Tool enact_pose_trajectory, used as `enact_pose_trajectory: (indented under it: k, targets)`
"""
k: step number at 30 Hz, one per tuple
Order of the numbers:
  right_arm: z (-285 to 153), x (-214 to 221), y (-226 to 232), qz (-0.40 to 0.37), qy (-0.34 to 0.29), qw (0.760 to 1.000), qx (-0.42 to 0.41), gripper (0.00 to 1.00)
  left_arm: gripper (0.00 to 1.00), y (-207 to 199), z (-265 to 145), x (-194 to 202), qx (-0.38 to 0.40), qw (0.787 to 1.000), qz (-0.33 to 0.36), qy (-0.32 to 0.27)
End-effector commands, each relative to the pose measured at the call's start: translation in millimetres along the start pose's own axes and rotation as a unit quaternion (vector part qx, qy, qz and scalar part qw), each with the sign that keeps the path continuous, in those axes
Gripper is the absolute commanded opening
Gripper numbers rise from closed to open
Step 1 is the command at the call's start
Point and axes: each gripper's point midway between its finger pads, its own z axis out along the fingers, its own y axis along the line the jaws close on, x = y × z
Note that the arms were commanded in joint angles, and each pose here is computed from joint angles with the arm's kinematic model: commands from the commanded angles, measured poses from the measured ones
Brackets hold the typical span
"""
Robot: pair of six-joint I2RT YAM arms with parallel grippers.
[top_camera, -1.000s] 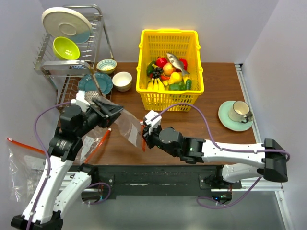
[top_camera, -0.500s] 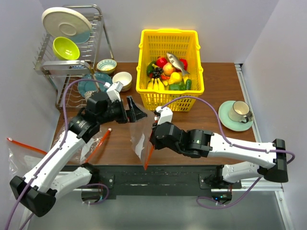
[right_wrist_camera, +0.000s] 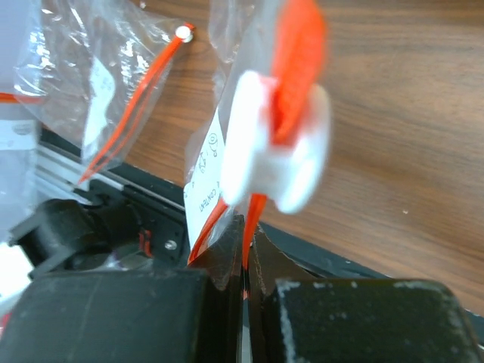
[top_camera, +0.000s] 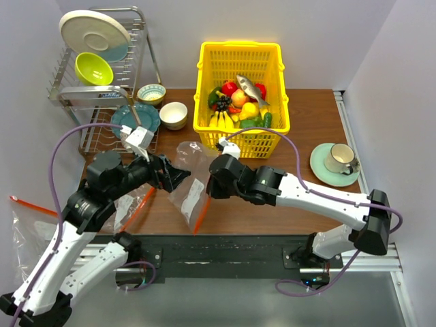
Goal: Place the food in the zip-top bag and seal the zipper
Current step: Open the zipper of the food storage bag.
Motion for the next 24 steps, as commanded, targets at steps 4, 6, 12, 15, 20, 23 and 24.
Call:
enact_pose_trajectory:
  k: [4, 6, 12, 15, 20, 23, 24]
  targets:
    - [-16.9, -38.2, 61.7, 0.049, -0.018, 0.995, -0.088, 0.0, 0.92, 9.9, -0.3, 12.1, -0.008, 0.999, 0.038, 0.009]
    - [-21.8, -43.7, 71.1, 0.051, -0.02, 0.993, -0.102, 0.0, 0.9, 6.8, -2.5, 9.8, -0.001, 0.999, 0.042, 0.003]
    - [-33.9, -57.7, 86.6, 0.055, -0.034, 0.99, -0.124, 0.0, 0.86, -2.4, -11.5, -1.9, 0.007, 0.998, 0.055, 0.0]
    - [-32.5, -59.0, 83.4, 0.058, -0.031, 0.992, -0.107, 0.0, 0.84, -8.8, -16.4, -8.4, 0.014, 0.998, 0.06, 0.001]
    - [-29.0, -57.0, 85.9, 0.065, -0.023, 0.992, -0.105, 0.0, 0.81, -12.0, -23.6, -16.3, 0.011, 0.997, 0.076, 0.003]
    - [-29.3, -55.8, 86.4, 0.069, -0.02, 0.992, -0.107, 0.0, 0.78, -9.5, -22.9, -14.0, 0.006, 0.997, 0.078, 0.01]
    - [-28.9, -55.8, 84.9, 0.07, -0.021, 0.992, -0.105, 0.0, 0.77, -7.2, -23.0, -13.3, 0.0, 0.997, 0.079, 0.011]
